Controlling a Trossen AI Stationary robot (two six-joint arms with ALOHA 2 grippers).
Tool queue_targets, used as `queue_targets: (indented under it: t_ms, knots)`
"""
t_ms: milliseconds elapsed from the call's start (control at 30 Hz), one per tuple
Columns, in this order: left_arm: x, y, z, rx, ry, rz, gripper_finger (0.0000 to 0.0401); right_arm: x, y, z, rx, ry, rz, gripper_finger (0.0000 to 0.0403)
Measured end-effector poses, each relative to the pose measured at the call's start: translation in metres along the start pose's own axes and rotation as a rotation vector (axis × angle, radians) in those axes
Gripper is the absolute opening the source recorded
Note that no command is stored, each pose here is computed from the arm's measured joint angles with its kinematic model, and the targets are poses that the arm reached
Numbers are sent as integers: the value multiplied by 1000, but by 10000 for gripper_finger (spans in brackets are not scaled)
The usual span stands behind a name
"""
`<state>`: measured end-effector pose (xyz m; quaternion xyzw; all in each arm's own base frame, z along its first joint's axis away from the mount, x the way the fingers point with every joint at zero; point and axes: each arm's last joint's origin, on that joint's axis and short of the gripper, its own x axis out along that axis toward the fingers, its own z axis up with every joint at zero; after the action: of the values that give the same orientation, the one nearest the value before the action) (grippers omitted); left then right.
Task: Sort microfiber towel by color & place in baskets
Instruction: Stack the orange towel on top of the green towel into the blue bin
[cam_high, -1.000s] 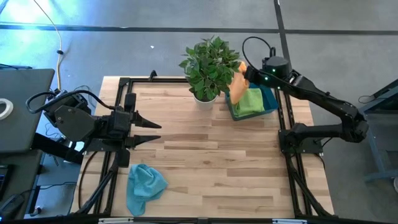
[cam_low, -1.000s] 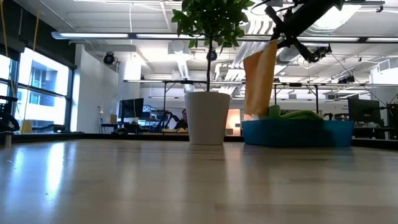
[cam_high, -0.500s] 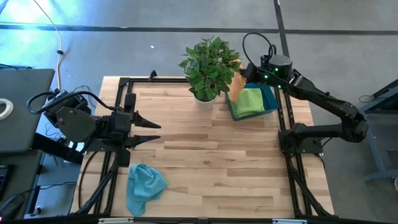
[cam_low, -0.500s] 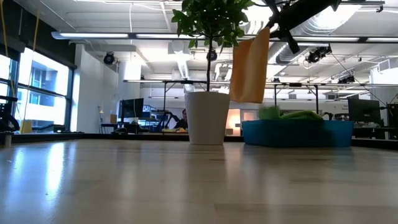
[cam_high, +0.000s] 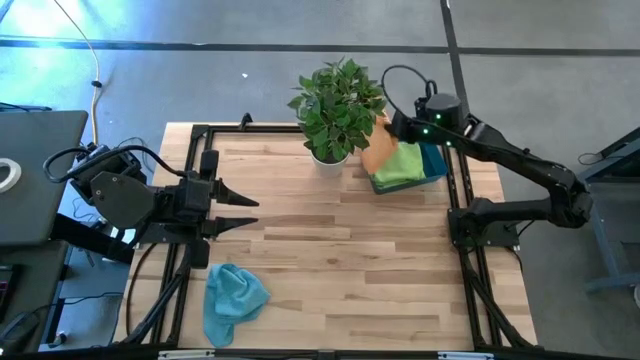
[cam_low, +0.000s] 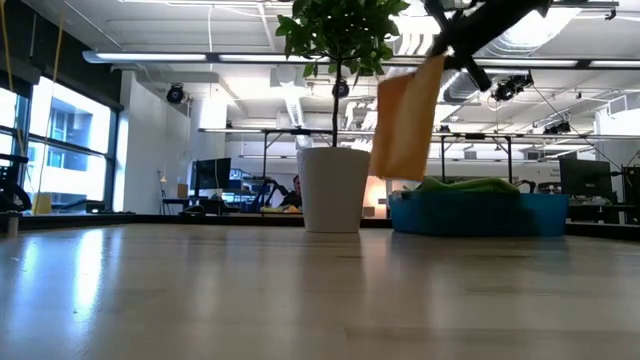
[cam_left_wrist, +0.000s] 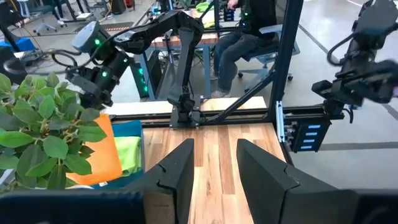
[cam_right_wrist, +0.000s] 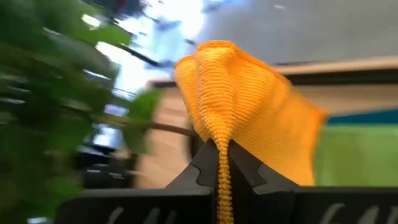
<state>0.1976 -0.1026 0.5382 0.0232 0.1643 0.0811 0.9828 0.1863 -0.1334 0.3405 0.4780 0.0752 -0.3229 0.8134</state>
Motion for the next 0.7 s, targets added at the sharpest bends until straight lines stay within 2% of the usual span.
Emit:
queue_targets:
  t_ms: [400, 567, 700]
  knots:
    - [0, 0, 0, -2, 0, 0, 113, -10, -36, -18, -89, 42, -530, 0]
    - [0, 0, 0, -4, -1, 0, 113, -14, -42, -19, -188, 20, -649, 0]
    - [0, 0, 0, -3, -1, 0, 113, -15, -44, -20, -262, 40, -681, 1]
